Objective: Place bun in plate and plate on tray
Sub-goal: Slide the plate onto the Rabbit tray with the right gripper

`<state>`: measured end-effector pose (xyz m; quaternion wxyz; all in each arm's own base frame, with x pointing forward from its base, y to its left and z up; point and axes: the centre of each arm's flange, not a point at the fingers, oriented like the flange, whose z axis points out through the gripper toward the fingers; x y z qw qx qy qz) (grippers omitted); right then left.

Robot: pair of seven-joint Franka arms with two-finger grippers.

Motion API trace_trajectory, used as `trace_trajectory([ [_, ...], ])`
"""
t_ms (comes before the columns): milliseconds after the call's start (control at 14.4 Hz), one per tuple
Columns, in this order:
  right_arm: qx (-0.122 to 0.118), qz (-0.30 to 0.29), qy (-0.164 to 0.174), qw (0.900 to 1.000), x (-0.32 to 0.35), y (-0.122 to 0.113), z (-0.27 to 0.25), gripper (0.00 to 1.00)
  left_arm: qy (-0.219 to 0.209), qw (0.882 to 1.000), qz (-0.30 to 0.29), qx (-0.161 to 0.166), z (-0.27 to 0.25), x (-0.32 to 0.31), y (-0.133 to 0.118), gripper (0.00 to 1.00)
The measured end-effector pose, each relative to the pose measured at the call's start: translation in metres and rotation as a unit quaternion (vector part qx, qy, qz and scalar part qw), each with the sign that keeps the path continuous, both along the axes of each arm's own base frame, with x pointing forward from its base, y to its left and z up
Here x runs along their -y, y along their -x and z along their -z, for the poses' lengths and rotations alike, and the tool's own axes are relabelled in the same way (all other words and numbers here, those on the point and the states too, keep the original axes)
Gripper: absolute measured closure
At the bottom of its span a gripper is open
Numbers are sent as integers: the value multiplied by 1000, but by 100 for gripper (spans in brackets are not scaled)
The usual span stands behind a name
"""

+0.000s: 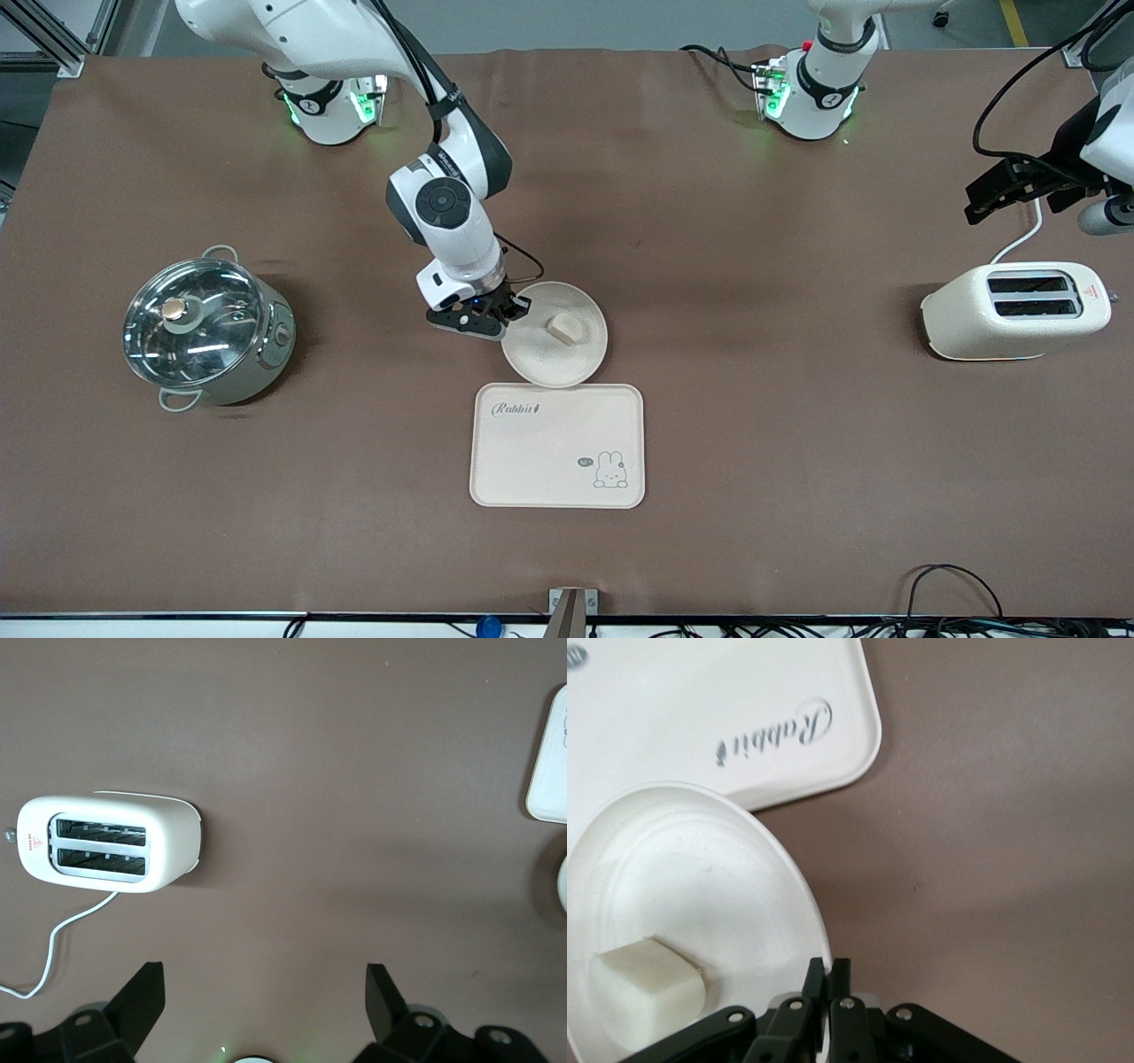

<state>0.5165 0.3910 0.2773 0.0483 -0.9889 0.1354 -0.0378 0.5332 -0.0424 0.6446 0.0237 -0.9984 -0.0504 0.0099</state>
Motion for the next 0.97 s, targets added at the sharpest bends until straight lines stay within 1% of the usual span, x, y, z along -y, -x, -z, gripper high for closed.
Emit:
trace_trajectory([
  [139, 22, 15, -15, 1000, 8, -27, -26, 95, 0, 1000, 4, -1, 0, 0, 0, 0],
  [208, 35, 26, -24, 999, 16, -43, -30, 95, 0, 1000, 5, -1, 1, 0, 0, 0],
  [347, 58, 46, -36, 997, 33, -76, -18, 95, 0, 1000, 6, -2, 1, 0, 0, 0],
  [417, 64, 58, -42, 995, 39, -91, -6, 95, 0, 1000, 6, -2, 1, 0, 0, 0],
  [625, 63, 97, -64, 991, 49, -129, 25, 95, 0, 1000, 7, -3, 2, 1, 0, 0],
  [764, 66, 103, -69, 990, 48, -142, 35, 95, 0, 1000, 8, -4, 3, 2, 0, 0],
  [972, 59, 101, -70, 991, 40, -143, 51, 95, 5, 1000, 9, -7, 5, 4, 0, 0],
])
